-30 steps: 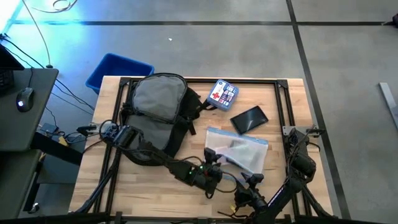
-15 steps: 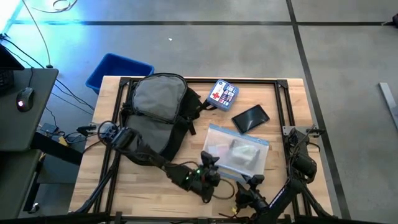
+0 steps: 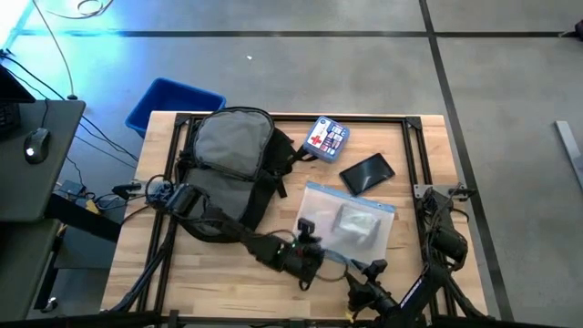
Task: Unpack backpack
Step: Remove the purple chocolate bar from the white zip bag
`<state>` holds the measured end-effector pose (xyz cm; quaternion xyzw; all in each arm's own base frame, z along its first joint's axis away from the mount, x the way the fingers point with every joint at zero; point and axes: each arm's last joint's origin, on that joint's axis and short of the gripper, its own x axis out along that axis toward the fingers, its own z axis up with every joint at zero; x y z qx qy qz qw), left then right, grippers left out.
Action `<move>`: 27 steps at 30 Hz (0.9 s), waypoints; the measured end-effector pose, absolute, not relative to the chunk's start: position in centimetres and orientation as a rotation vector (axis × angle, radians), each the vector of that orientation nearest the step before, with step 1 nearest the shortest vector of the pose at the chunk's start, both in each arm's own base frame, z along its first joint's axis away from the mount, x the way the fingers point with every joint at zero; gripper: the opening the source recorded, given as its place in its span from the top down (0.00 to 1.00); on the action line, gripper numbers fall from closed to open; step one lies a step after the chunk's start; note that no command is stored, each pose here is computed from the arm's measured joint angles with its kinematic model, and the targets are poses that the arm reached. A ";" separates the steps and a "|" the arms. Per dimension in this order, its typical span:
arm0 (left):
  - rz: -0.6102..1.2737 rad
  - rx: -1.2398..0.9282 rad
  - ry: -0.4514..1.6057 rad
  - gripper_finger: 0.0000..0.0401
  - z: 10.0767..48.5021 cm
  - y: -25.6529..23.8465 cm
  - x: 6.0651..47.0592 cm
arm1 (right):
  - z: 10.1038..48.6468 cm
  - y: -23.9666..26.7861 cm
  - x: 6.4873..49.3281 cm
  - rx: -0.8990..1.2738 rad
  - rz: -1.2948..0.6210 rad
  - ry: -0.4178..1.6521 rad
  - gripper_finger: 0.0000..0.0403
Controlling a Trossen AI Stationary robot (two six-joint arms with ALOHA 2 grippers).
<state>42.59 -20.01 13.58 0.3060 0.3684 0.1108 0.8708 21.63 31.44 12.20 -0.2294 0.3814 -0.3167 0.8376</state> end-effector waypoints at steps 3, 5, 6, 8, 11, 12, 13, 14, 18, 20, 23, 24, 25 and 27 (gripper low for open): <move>0.230 0.586 0.711 0.99 15.0 -22.3 41.3 | 12.2 31.4 21.6 -0.487 -0.671 0.804 0.45; 0.230 0.572 0.666 1.00 16.4 -23.4 40.5 | 12.2 31.3 21.7 -0.494 -0.673 0.801 0.45; 0.232 0.566 0.648 1.00 17.0 -23.7 40.2 | 12.3 31.3 21.7 -0.499 -0.675 0.803 0.45; 0.254 0.552 0.620 1.00 18.0 -23.9 39.9 | 12.4 31.1 21.7 -0.505 -0.693 0.805 0.45; 0.276 0.526 0.607 1.00 18.6 -23.6 39.9 | 12.9 31.2 21.8 -0.483 -0.703 0.794 0.45; 0.282 0.515 0.606 1.00 18.6 -23.5 40.0 | 13.1 31.4 21.9 -0.480 -0.695 0.796 0.45; 0.286 0.501 0.607 1.00 18.6 -23.3 40.1 | 13.5 31.7 22.1 -0.476 -0.682 0.798 0.45; 0.286 0.487 0.609 1.00 18.6 -23.1 40.2 | 13.7 32.1 22.2 -0.476 -0.660 0.801 0.45; 0.271 0.434 0.624 1.00 18.5 -22.3 40.8 | 14.7 34.1 23.1 -0.445 -0.525 0.838 0.45; 0.263 0.409 0.624 1.00 18.5 -22.1 41.0 | 14.9 35.0 23.5 -0.423 -0.458 0.853 0.45; 0.261 0.396 0.602 1.00 18.7 -22.1 41.2 | 14.3 35.4 23.8 -0.412 -0.398 0.876 0.45; 0.254 0.398 0.600 1.00 18.7 -22.1 41.2 | 14.0 35.2 23.7 -0.415 -0.405 0.897 0.45; 0.244 0.393 0.601 1.00 18.7 -22.2 41.2 | 13.7 34.9 23.5 -0.411 -0.423 0.916 0.45; 0.215 0.384 0.605 1.00 18.7 -22.4 41.1 | 13.1 34.0 22.9 -0.415 -0.490 0.945 0.45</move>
